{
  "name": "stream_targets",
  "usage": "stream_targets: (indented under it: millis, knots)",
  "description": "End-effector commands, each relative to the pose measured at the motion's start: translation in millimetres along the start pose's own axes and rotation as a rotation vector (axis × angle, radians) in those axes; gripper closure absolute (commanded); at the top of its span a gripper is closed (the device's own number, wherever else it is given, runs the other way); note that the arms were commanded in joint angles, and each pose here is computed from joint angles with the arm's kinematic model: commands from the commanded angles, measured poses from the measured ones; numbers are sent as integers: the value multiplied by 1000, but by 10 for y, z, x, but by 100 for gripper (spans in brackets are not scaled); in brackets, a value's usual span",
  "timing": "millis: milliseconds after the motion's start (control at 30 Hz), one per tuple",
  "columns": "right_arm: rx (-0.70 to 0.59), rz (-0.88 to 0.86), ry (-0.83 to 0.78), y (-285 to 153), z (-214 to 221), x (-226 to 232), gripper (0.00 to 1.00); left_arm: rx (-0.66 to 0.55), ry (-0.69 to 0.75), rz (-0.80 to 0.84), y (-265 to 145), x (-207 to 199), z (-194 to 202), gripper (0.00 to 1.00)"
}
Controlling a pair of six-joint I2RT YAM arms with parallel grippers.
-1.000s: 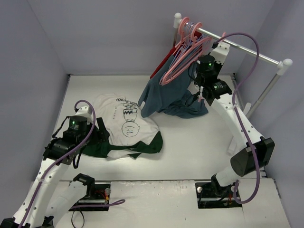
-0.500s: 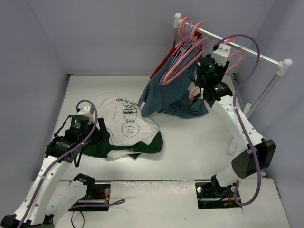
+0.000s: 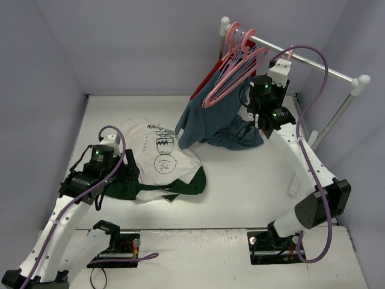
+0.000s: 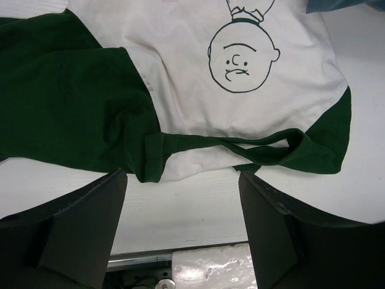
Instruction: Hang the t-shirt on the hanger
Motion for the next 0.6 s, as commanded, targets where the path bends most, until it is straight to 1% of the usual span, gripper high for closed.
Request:
stream_targets:
  millis: [0,100,233,433,500,567]
  knots:
    - [-63,56,38,-99,-246,-216,77,-60,10,31,-12,-71,-170,29]
    - [-64,60,18,-93,-255,-225,84,-56,13,30,4,-75,-175,29]
    - [-72,62,-2,-90,-322,-232,100,-54,18,28,9,-74,-183,29]
    - [-99,5,-4,-181,-552,-216,100,-64,21,27,-6,-75,-213,29]
    - [-110,-32,-1,-237,-625,-200,100,-69,24,27,-18,-75,-224,29]
    - [-125,-114,17,-351,-732,-186,100,-73,29,25,-29,-75,-244,29]
Point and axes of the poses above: each gripper's point midway between its finger pads, its own y axis out along the fingers, its own x axis along the line the jaws close on, z = x × y, the point moved 4 cm from there along -y, back along the fingers, and after that the axes turned 7 degrees about y, right-handed, at the moved point
